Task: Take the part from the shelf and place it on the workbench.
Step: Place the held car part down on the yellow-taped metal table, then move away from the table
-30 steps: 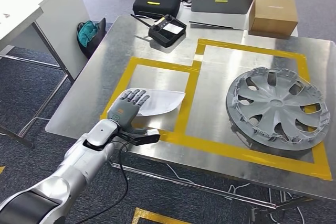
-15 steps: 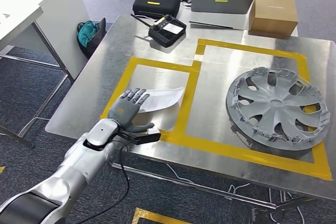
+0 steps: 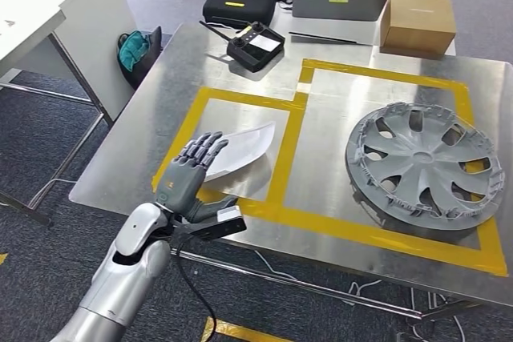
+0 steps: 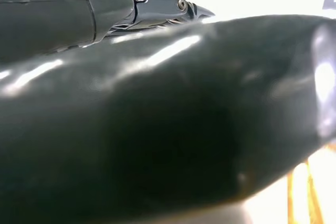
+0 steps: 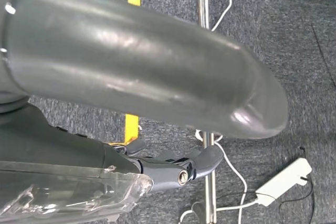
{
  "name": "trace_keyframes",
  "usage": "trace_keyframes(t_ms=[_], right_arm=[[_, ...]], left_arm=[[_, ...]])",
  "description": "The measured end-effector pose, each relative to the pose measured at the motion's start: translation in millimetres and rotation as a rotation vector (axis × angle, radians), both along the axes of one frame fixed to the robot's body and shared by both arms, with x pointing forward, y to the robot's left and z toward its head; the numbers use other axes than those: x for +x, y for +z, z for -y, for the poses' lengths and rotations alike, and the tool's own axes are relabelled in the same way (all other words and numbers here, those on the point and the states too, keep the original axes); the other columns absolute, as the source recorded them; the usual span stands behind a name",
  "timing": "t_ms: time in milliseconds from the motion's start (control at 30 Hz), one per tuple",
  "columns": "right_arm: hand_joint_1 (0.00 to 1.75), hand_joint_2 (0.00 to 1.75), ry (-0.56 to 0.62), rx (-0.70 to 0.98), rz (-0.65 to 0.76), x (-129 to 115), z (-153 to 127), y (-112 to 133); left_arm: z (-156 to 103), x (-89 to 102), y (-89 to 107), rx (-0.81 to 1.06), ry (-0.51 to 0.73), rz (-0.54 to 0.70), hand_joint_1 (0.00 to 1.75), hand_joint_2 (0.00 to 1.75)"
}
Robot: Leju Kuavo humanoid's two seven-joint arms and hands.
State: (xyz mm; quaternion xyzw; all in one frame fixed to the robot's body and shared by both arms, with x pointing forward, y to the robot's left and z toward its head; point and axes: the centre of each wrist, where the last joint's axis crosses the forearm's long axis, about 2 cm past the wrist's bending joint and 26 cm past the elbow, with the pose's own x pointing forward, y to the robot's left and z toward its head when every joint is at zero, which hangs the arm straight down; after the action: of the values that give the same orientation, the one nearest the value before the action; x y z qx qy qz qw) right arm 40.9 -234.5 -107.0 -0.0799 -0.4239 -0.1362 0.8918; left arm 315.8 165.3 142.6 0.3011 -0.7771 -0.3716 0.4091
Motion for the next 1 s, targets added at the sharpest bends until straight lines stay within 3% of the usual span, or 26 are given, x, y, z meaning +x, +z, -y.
trace_keyframes(t_ms=[300,700,1000], right_arm=[[0.00,0.00,-0.057,-0.019,-0.012,-6.4,-0.5,0.0],[0.00,0.00,-0.089,-0.039,-0.027,-11.2,-1.1,0.0],[0.00,0.00,-0.103,-0.044,-0.025,-10.1,0.5,0.1]], left_arm=[[-15.0,-32.5,7.4,-0.245,-0.070,0.066,0.00,0.00],[-51.8,-69.7,-24.8,-0.632,-0.053,-0.003,0.00,0.00],[-66.3,-80.6,-36.4,-0.664,0.011,-0.016,0.00,0.00]])
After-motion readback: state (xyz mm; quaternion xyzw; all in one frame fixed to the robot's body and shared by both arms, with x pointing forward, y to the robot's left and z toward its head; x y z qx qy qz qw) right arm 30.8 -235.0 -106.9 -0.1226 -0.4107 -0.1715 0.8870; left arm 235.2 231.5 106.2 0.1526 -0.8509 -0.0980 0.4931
